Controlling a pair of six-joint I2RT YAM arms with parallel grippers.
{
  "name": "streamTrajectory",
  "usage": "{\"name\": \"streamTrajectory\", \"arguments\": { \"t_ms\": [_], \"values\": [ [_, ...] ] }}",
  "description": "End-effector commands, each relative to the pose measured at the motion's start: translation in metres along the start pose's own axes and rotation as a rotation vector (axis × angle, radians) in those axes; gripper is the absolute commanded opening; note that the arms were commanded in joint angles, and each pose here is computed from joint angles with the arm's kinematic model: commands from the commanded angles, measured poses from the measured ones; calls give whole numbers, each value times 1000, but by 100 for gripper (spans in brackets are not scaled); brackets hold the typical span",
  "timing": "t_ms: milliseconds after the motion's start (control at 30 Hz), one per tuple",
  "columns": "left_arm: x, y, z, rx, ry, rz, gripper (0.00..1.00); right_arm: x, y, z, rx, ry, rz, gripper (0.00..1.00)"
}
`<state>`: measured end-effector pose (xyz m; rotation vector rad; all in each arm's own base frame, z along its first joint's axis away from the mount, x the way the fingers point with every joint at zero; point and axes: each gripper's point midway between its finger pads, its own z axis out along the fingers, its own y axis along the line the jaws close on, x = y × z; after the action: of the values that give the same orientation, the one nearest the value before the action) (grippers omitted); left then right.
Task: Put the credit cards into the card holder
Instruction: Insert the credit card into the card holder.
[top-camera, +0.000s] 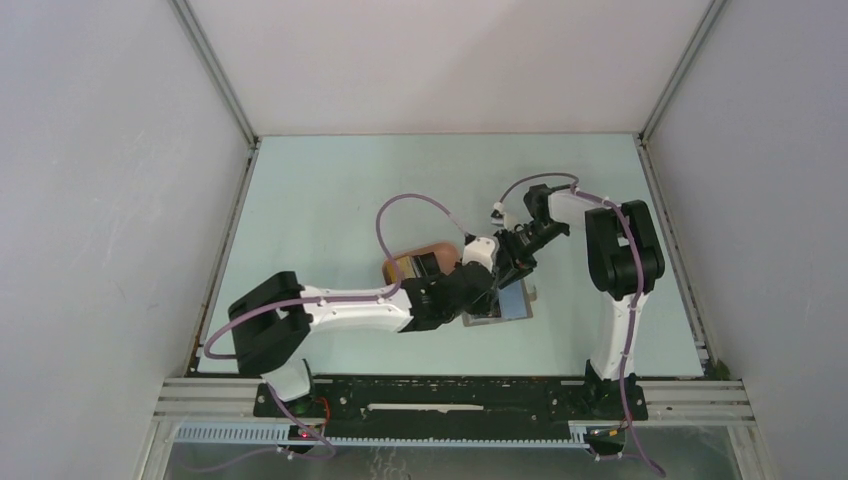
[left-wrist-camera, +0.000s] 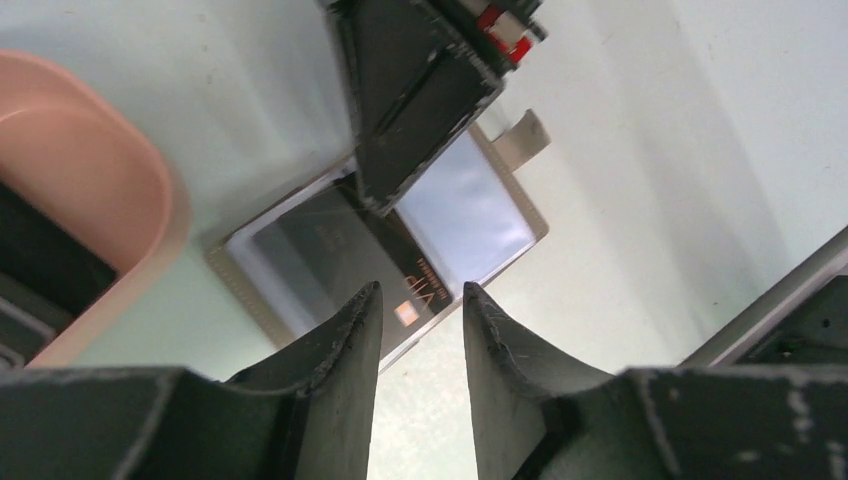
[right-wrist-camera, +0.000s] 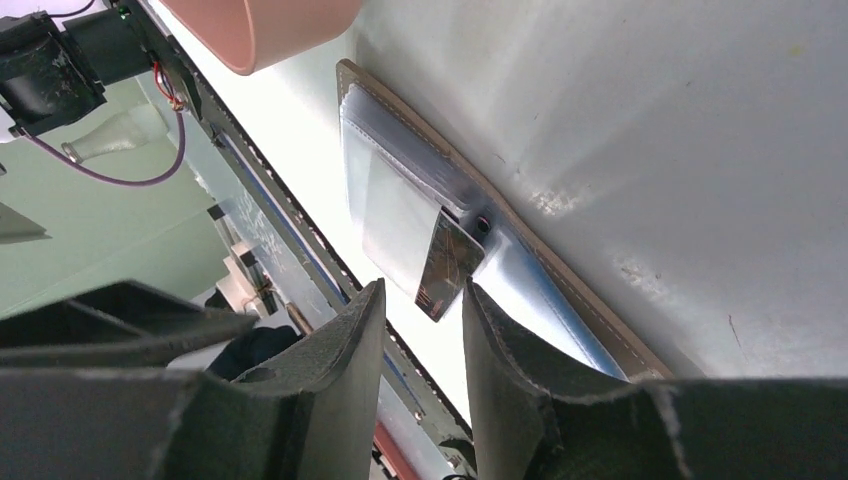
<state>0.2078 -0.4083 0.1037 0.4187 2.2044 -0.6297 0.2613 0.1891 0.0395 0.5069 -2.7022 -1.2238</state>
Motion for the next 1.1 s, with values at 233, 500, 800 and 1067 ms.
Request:
{"name": "streamTrajectory", "arguments": {
  "t_ms": [233,500,800,1067],
  "values": [
    [-2,51,-15,-102,-90,-7,31,-9,-2,-18,115,-66,-93,37],
    [25,74,0,-179,-8,-12,18,1,-14,-12,227,-27,-110,9],
    [51,77,16,-183,85,-11,14,11,-20,3,212,33,-68,4],
    [67,72,25,-160,144,-17,13,11,-17,14,212,50,-76,4]
  ]
}}
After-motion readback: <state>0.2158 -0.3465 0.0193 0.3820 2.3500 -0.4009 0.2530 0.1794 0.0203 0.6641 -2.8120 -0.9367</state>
